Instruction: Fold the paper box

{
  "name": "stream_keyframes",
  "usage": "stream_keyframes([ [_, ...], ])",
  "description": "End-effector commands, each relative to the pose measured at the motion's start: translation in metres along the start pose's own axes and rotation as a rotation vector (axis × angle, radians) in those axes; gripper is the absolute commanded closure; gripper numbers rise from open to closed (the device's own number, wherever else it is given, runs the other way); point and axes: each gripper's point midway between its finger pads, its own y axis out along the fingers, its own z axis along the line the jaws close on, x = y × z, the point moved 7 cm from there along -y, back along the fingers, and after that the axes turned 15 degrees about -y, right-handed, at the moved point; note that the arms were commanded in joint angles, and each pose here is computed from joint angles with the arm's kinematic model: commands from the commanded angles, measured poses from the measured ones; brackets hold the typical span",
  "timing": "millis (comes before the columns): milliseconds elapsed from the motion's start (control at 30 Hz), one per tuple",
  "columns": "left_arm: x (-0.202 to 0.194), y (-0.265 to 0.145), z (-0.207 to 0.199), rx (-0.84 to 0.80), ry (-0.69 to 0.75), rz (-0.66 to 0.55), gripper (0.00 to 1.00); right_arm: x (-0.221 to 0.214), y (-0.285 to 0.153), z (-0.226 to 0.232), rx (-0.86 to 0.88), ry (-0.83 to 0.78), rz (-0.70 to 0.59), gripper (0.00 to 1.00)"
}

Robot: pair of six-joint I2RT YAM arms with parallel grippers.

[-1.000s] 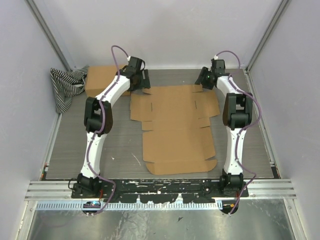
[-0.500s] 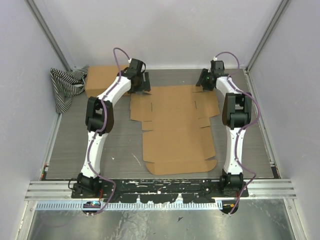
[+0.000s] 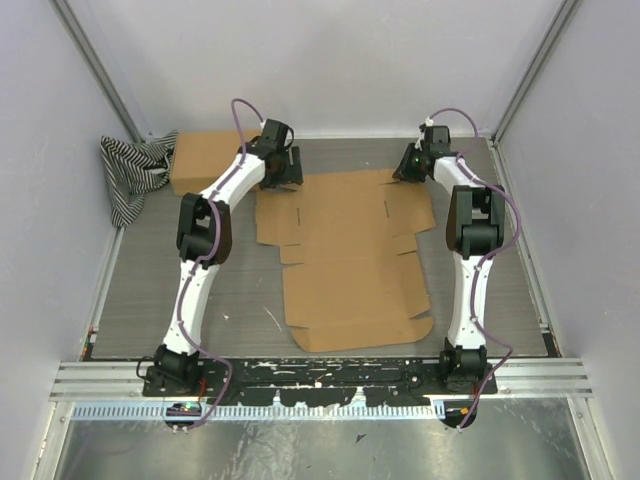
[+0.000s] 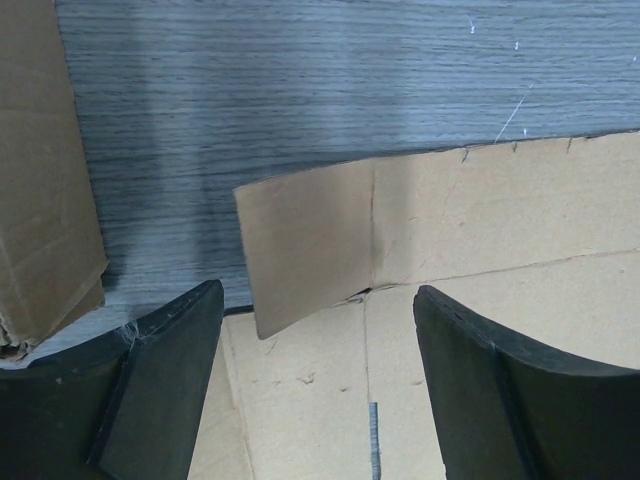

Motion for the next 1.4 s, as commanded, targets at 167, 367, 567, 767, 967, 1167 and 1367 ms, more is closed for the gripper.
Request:
stream_keyframes([
  [167, 0.002, 0.001, -0.001, -0.015, 0.008, 0.011, 0.19, 0.022, -0.038, 0.009, -0.031, -0.024, -0.075, 0.97],
  [367, 0.004, -0.003, -0.005, -0.035, 0.012, 0.008, 0.31, 0.018, -0.049, 0.006, -0.078, -0.019, -0.070, 0.99],
  [567, 0.003, -0.004, -0.015, -0.074, 0.023, 0.012, 0.46, 0.012, -0.065, 0.004, -0.140, -0.033, -0.061, 0.99],
  [767, 0.002, -0.011, -0.031, -0.118, 0.044, 0.011, 0.62, 0.007, -0.084, 0.003, -0.185, -0.047, -0.061, 0.99],
  [967, -0.001, -0.021, -0.048, -0.158, 0.082, 0.007, 0.57, 0.010, -0.093, 0.007, -0.175, -0.063, -0.064, 0.99],
  [1167, -0.008, -0.017, -0.052, -0.182, 0.077, 0.038, 0.51, 0.011, -0.088, 0.020, -0.080, -0.071, -0.047, 0.96],
  [1367, -0.009, -0.020, -0.057, -0.200, 0.082, 0.040, 0.50, 0.011, -0.081, 0.035, -0.016, -0.090, -0.038, 0.88],
])
